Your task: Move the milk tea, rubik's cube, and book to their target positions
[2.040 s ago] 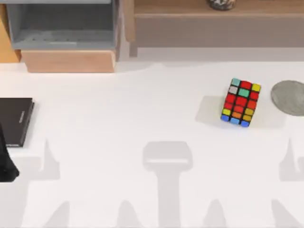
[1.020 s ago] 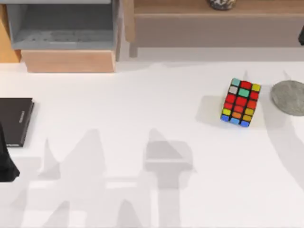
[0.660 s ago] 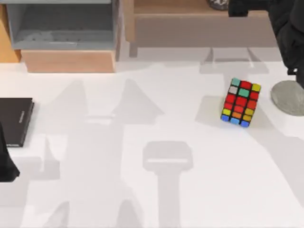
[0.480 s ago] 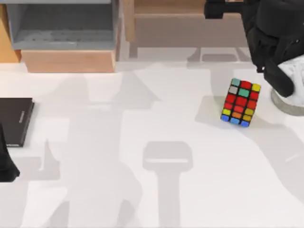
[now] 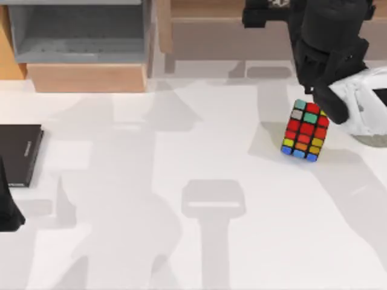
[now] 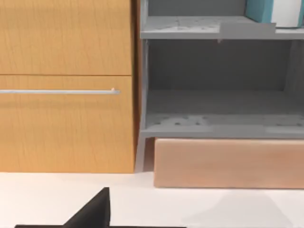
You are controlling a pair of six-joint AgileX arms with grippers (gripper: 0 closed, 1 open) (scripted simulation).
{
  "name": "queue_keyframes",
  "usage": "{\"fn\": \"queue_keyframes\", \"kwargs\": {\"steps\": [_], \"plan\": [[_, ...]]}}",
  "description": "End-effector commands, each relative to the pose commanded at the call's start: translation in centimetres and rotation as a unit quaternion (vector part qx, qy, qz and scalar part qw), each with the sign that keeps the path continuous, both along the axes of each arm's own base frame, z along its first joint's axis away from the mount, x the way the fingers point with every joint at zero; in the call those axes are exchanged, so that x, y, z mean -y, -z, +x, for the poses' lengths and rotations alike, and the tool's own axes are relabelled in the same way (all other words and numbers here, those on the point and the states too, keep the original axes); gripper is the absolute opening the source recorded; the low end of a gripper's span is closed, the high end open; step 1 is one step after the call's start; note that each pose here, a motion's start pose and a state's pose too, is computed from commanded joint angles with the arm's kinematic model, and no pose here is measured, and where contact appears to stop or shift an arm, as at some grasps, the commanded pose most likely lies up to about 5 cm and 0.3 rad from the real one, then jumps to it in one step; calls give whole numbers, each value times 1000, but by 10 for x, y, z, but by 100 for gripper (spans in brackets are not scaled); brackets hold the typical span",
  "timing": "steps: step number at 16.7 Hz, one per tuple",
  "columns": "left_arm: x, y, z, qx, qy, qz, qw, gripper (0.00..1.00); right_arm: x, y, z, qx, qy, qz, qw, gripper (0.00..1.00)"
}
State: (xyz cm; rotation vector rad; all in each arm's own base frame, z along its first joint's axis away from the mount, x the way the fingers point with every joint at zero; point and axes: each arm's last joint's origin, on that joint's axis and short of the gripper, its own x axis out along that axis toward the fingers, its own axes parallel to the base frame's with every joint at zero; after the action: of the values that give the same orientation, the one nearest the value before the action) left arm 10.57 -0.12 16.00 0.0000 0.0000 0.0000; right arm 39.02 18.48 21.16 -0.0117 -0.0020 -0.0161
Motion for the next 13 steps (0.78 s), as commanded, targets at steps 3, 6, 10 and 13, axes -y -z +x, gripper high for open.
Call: {"fn": "queue_keyframes", "kwargs": {"steps": [3,6,10,13], "plan": [[0,0,0,0,0,0,1000,100,2,0,4,-2,1,-1,1000,100],[0,0,0,0,0,0,1000,100,-1,0,23,0,0,0,1000,100],[0,0,0,0,0,0,1000,100,-1,0,58,0,0,0,1000,100],[0,0,0,0,0,0,1000,100,1,0,77,0,0,0,1000,100]]}}
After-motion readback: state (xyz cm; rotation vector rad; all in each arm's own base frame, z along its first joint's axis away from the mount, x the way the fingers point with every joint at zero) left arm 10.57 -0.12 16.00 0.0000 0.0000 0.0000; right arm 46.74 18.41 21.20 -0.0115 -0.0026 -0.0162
